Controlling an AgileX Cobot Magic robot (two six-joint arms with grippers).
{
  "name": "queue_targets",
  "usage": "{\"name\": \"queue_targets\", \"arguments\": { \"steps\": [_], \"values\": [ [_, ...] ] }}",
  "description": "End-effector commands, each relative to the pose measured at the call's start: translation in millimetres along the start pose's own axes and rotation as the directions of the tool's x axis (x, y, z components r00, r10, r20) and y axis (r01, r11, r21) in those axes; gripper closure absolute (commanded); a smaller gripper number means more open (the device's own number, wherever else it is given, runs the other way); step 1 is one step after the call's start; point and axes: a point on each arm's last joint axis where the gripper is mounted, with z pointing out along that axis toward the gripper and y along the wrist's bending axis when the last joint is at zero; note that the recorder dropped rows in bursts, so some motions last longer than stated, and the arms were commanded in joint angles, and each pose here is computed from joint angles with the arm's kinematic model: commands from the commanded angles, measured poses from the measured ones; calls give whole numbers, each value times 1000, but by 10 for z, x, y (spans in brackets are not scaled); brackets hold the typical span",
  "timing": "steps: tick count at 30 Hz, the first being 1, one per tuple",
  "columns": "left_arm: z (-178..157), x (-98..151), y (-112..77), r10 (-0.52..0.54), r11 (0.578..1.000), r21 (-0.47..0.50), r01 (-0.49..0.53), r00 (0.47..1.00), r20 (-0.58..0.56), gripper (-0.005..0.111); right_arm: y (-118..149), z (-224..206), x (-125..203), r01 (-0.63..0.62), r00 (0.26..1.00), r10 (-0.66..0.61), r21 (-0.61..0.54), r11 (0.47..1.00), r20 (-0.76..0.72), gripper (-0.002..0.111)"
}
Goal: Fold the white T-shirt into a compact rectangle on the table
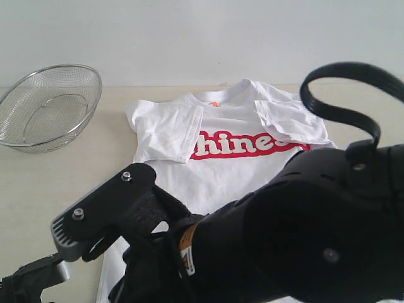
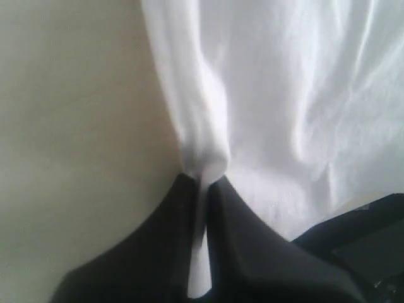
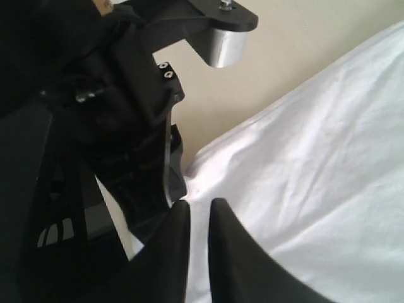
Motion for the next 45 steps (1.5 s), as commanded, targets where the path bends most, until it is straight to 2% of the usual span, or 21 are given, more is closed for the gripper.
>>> {"name": "queue_targets", "arguments": {
  "steps": [1, 8, 10, 14, 15, 17, 21, 22, 27, 29, 31, 35, 37, 43, 45],
  "values": [
    [-10, -3, -13, 29, 1000, 3, -29, 1000, 11, 102, -212, -294, -69, -100, 995, 99, 43, 994, 33, 102],
    [-131, 1, -83, 86, 995, 49, -90, 993, 75, 102, -784, -700, 90, -338, 933, 353, 176, 924, -62, 102],
    [-165, 0, -104, 102, 992, 60, -108, 990, 93, 102, -909, -758, 171, -409, 893, 438, 222, 885, -101, 101],
    [-203, -36, -155, 145, 985, 71, -155, 982, 121, 102, -1082, -867, 345, -467, 813, 550, 348, 813, -194, 101],
    [-210, -51, -171, 161, 983, 72, -172, 978, 129, 102, -1110, -899, 385, -488, 782, 588, 385, 783, -205, 97],
    [-223, -79, -198, 180, 978, 77, -193, 973, 146, 102, -1123, -952, 444, -501, 746, 622, 416, 759, -239, 87],
    [-233, -109, -227, 205, 971, 88, -223, 963, 176, 102, -1127, -1079, 589, -546, 696, 697, 502, 670, -172, 46],
    [-233, -109, -227, 214, 969, 86, -232, 961, 177, 102, -1109, -1114, 634, -549, 692, 703, 513, 660, -164, 43],
    [-234, -110, -228, 213, 969, 87, -231, 961, 178, 102, -1019, -1229, 1020, -584, 639, 763, 582, 566, -100, 62],
    [-234, -110, -228, 213, 969, 87, -231, 961, 178, 102, -996, -1234, 1206, -593, 597, 797, 622, 512, -87, 64],
    [-234, -110, -228, 230, 965, 84, -248, 956, 180, 102, -977, -1220, 1372, -599, 556, 828, 654, 462, -75, 59],
    [-234, -112, -227, 239, 963, 81, -257, 954, 182, 102, -965, -1178, 1515, -610, 511, 857, 676, 414, -64, 46],
    [-234, -112, -227, 246, 961, 80, -264, 952, 183, 102, -961, -1175, 1513, -616, 506, 861, 672, 410, -62, 45],
    [-234, -110, -228, 276, 953, 75, -293, 943, 184, 102, -979, -1236, 1588, -605, 426, 902, 717, 345, -74, 45],
    [-234, -113, -227, 278, 953, 73, -295, 942, 186, 102, -1021, -1248, 1594, -633, 411, 909, 696, 339, -69, 45]
  ]
}}
